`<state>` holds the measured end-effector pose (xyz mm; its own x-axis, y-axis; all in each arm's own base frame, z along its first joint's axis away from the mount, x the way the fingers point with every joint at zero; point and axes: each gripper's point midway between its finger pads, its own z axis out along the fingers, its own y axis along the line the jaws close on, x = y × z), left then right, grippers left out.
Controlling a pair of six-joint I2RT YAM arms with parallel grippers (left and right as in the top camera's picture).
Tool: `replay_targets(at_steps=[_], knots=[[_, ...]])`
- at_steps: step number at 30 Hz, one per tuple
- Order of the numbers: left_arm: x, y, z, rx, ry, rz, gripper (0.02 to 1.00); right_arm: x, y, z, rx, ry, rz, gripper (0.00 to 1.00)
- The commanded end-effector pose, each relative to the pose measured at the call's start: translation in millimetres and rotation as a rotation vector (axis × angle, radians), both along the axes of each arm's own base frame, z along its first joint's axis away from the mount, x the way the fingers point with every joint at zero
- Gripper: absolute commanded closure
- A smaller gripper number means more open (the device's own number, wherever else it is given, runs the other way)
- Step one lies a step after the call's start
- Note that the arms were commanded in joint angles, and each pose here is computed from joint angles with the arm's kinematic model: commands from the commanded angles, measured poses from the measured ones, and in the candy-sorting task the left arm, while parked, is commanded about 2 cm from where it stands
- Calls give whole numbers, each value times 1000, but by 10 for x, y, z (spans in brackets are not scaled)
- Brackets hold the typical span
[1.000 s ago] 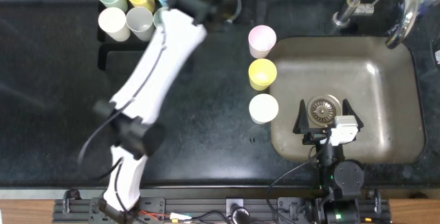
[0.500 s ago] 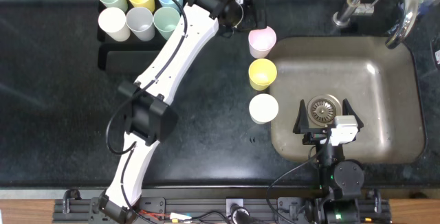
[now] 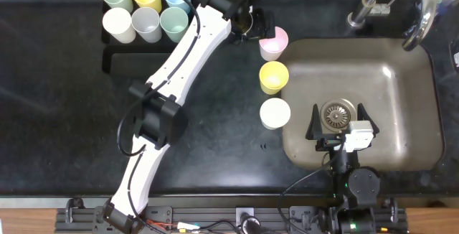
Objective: Store Cups
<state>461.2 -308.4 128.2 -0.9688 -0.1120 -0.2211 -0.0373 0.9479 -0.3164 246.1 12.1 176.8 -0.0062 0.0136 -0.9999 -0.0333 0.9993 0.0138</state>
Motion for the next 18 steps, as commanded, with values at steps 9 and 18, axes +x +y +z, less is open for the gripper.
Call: replay_targets(at_steps=[9, 18], knots=[[-32, -87, -291, 18, 51, -12, 20, 3, 14, -39, -3, 1, 8, 3], [20, -104, -354, 20, 40, -7, 18, 3, 14, -39, -3, 1, 8, 3]])
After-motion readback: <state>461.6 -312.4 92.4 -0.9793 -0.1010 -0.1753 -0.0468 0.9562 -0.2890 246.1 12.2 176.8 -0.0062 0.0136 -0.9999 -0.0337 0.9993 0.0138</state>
